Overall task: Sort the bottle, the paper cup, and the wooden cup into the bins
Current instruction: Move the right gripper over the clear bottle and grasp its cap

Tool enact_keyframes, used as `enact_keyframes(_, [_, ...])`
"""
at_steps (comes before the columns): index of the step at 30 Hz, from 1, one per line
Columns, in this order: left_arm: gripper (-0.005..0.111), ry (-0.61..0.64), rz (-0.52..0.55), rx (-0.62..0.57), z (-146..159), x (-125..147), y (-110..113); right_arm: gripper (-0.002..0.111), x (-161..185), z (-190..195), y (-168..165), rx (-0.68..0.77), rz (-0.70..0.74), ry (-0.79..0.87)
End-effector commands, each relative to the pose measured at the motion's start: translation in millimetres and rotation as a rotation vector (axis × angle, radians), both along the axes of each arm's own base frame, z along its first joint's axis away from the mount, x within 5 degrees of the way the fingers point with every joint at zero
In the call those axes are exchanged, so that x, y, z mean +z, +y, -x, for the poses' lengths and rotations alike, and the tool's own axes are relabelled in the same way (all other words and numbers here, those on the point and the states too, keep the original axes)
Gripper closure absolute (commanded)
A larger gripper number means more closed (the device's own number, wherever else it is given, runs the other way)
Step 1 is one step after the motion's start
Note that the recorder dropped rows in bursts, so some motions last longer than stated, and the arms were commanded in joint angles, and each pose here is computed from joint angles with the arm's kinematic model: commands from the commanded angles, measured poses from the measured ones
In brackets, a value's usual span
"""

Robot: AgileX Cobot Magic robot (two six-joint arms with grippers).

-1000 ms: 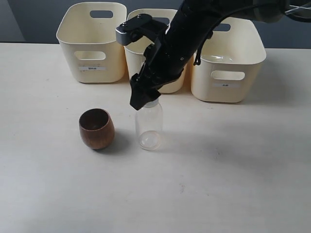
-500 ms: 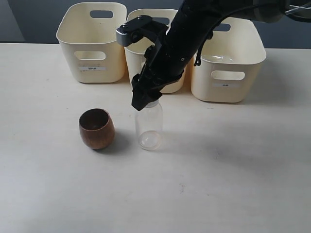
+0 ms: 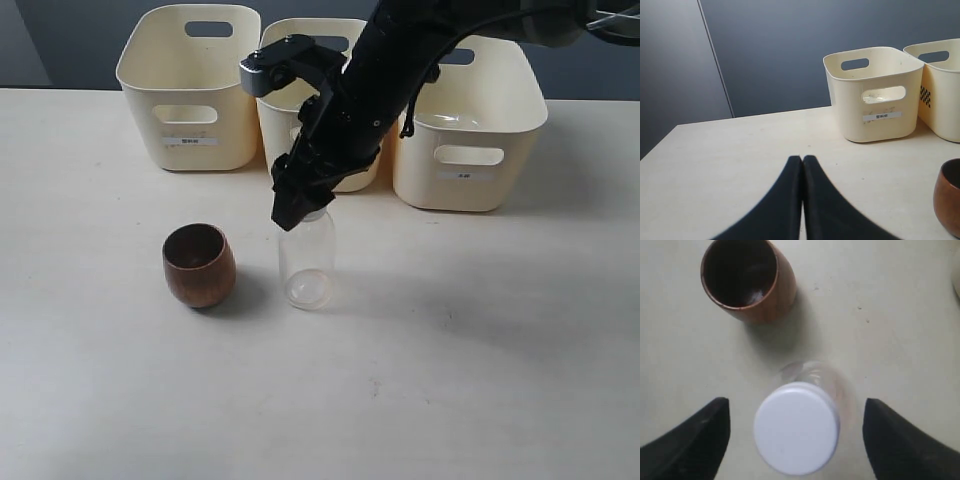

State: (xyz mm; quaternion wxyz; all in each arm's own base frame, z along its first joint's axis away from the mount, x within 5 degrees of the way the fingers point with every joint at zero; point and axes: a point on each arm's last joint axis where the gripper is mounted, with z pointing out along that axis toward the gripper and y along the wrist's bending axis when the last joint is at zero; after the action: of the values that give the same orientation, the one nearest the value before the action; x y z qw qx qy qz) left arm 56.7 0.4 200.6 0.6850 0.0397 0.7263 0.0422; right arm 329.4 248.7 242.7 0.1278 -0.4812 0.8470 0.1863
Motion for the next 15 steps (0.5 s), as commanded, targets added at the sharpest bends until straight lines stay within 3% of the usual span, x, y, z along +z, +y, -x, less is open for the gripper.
enact_keyframes(1, [0.107, -0.01, 0.002, 0.001, 0, 0, 0, 0.041, 1, -1, 0, 0.002, 0.004, -0.007])
enact_keyframes(7, [0.107, -0.01, 0.002, 0.001, 0, 0, 0, 0.051, -8, -2, 0, 0.012, 0.033, 0.022])
enact_keyframes(9, [0.107, -0.01, 0.002, 0.001, 0, 0, 0, 0.062, -13, -3, 0, 0.015, 0.044, 0.027])
enact_keyframes(13, [0.107, -0.01, 0.002, 0.001, 0, 0, 0, 0.098, -15, -4, 0, 0.039, 0.051, 0.013])
enact_keyframes(15, [0.107, -0.01, 0.002, 0.001, 0, 0, 0, 0.109, -15, -4, 0, 0.054, 0.052, 0.008])
